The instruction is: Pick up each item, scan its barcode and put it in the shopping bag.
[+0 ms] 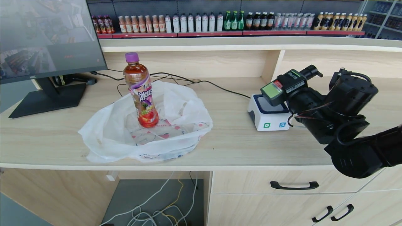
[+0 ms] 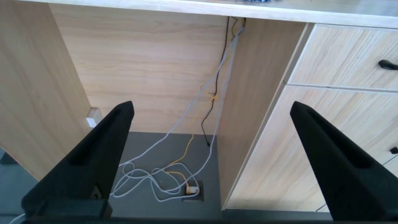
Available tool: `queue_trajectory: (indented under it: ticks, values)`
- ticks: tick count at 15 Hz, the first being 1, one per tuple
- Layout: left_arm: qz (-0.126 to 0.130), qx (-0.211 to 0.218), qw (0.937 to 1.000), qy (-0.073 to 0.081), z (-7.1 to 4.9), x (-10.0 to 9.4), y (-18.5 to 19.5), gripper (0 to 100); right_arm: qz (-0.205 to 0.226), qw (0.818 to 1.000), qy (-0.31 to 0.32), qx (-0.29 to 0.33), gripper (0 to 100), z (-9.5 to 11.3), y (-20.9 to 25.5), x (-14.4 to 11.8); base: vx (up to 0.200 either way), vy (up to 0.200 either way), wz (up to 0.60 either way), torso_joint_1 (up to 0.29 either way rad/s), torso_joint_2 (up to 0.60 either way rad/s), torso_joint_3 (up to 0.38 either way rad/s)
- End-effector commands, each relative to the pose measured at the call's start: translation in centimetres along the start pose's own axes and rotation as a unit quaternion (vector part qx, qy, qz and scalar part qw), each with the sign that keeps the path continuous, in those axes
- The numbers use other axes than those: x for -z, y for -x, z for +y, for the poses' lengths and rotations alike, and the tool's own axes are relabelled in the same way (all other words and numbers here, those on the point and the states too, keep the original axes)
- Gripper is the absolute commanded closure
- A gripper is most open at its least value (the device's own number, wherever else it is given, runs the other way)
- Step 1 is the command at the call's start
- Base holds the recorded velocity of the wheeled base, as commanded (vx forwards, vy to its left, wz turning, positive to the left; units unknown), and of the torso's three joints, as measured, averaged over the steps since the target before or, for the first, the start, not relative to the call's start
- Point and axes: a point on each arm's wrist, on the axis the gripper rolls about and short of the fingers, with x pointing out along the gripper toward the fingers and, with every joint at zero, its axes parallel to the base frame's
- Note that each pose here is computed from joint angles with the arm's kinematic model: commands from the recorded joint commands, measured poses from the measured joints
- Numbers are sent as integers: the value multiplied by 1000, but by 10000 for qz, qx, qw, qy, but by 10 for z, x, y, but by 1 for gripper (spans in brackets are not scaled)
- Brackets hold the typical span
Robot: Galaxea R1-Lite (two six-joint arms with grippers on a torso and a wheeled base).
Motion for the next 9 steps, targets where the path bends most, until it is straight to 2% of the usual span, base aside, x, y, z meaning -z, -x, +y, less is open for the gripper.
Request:
queue_trajectory:
  ticks: [1,3,9]
  values:
    - [1,3,10000,2,0,0,0,0,-12,10000,6,16,0,-1,-1,0,0,0,0,0,0,0]
    - [1,3,10000,2,0,0,0,0,132,9999,18,34,0,-2,-2,3,0,0,0,0,0,0]
    - [1,3,10000,2,0,0,0,0,187,9993,296,154,0,-8,-21,-3,0,0,0,0,0,0]
